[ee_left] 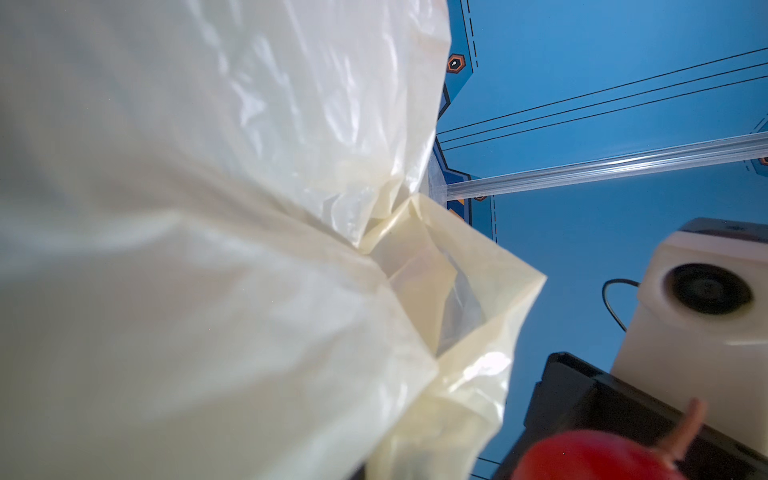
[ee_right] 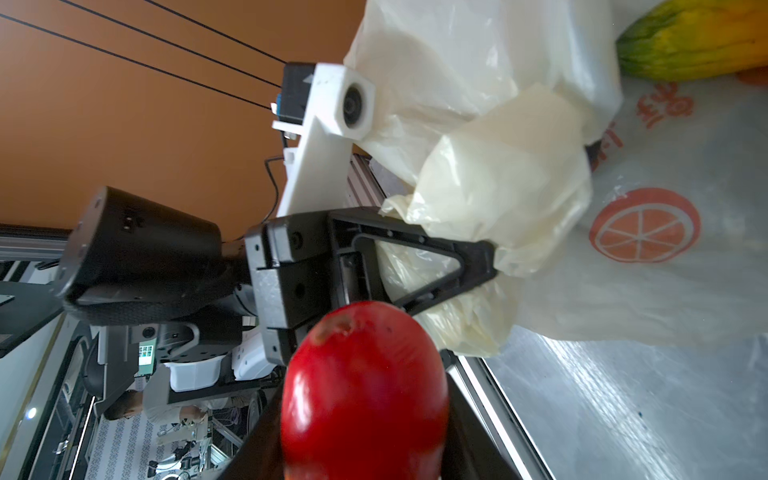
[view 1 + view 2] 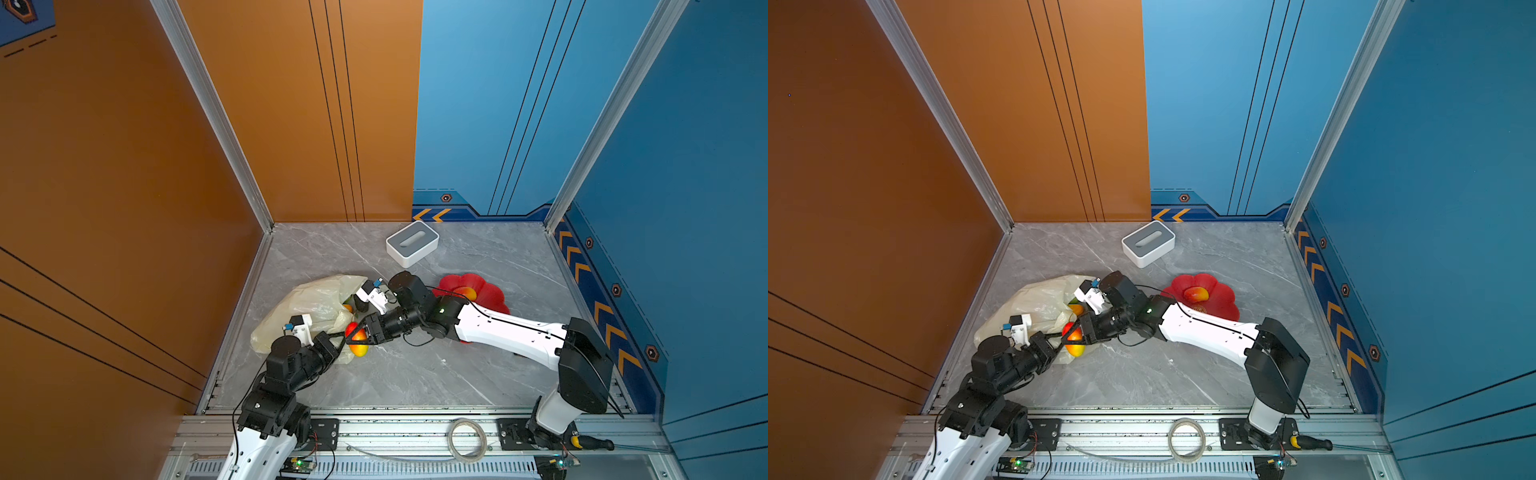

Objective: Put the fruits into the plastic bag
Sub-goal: 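Carry the red mango over to the bag mouth held by the left gripper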

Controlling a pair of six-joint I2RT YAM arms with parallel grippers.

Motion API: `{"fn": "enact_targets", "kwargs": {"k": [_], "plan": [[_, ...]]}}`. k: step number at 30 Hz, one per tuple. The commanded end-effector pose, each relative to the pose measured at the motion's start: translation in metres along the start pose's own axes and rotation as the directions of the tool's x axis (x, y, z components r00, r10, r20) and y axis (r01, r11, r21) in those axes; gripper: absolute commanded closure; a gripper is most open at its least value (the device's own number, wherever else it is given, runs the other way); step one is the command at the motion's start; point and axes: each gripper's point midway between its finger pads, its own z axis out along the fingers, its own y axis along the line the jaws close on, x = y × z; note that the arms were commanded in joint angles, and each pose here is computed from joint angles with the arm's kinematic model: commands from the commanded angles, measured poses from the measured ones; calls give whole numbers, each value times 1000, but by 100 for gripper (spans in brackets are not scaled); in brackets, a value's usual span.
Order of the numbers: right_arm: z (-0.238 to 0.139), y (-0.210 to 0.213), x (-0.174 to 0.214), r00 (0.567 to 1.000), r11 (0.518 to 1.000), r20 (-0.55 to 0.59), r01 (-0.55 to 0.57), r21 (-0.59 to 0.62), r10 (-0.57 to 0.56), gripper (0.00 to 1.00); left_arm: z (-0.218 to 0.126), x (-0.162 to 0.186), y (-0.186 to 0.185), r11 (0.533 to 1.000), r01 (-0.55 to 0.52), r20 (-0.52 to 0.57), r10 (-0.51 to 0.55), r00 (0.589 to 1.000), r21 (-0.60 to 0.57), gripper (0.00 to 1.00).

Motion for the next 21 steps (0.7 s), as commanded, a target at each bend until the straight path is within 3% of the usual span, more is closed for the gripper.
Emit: {"fn": "enact_targets", "kwargs": {"k": [1, 10, 21], "plan": [[-3, -19, 6, 998, 997, -60, 28, 69, -24, 59, -5, -2, -10, 999, -3, 5, 3, 1000, 32, 100], [2, -68, 2, 995, 986, -94, -11, 164, 27, 60, -10, -5, -22, 999, -10, 10, 10, 1000, 52, 100], [40, -95, -21, 987, 988, -141, -60, 142, 81, 61, -15, -5, -39, 996, -30, -7, 30, 1000, 85, 100]]}}
